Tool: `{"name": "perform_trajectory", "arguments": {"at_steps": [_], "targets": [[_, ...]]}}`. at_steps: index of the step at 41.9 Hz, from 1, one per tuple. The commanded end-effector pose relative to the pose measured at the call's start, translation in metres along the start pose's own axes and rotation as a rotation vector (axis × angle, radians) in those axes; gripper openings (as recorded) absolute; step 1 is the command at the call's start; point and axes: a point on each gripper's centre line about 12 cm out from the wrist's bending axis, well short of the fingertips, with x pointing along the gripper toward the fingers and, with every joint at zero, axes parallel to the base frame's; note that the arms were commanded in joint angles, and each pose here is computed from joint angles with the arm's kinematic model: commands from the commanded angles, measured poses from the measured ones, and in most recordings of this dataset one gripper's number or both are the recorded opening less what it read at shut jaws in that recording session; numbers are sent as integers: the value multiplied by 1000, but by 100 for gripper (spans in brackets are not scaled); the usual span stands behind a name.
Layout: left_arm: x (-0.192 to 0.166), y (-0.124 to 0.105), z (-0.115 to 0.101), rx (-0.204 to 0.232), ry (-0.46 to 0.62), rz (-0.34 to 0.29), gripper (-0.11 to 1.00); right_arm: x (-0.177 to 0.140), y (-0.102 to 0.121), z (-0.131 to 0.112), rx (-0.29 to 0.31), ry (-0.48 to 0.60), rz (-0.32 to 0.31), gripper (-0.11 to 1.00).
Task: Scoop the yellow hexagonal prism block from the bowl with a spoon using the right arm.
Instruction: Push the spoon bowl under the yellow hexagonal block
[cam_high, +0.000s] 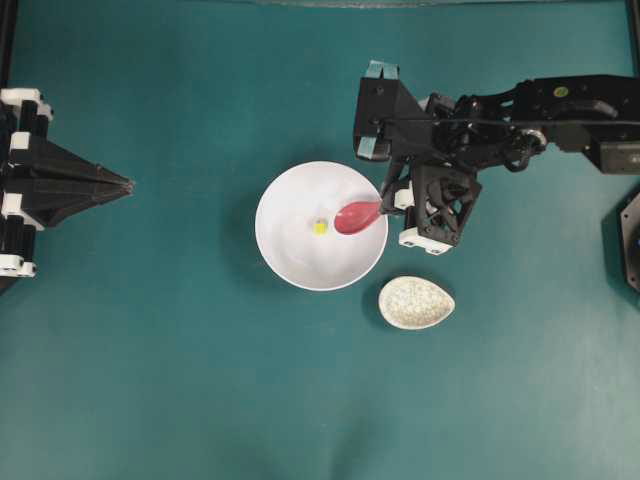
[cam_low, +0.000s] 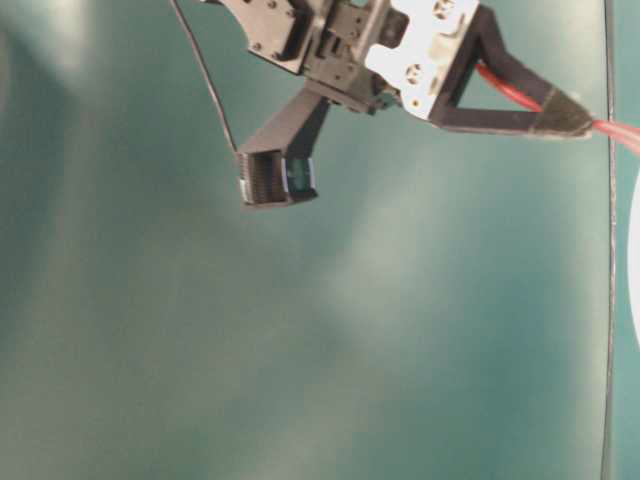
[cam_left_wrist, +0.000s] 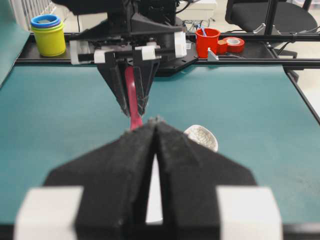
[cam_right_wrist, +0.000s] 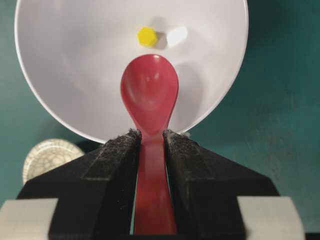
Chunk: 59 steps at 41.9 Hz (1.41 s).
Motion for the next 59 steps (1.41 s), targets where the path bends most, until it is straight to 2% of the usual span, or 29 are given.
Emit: {"name": "perform_trajectory", "arguments": {"at_steps": [1,19,59], "targets": [[2,0,3,5,-5,-1,0,-6,1,10,1,-30,1,24],[2,0,3,5,-5,-1,0,15,0,6,2,1,-3,24],[2,0,3,5,-5,-1,0,40,13,25,-28,-91,1,24]]}}
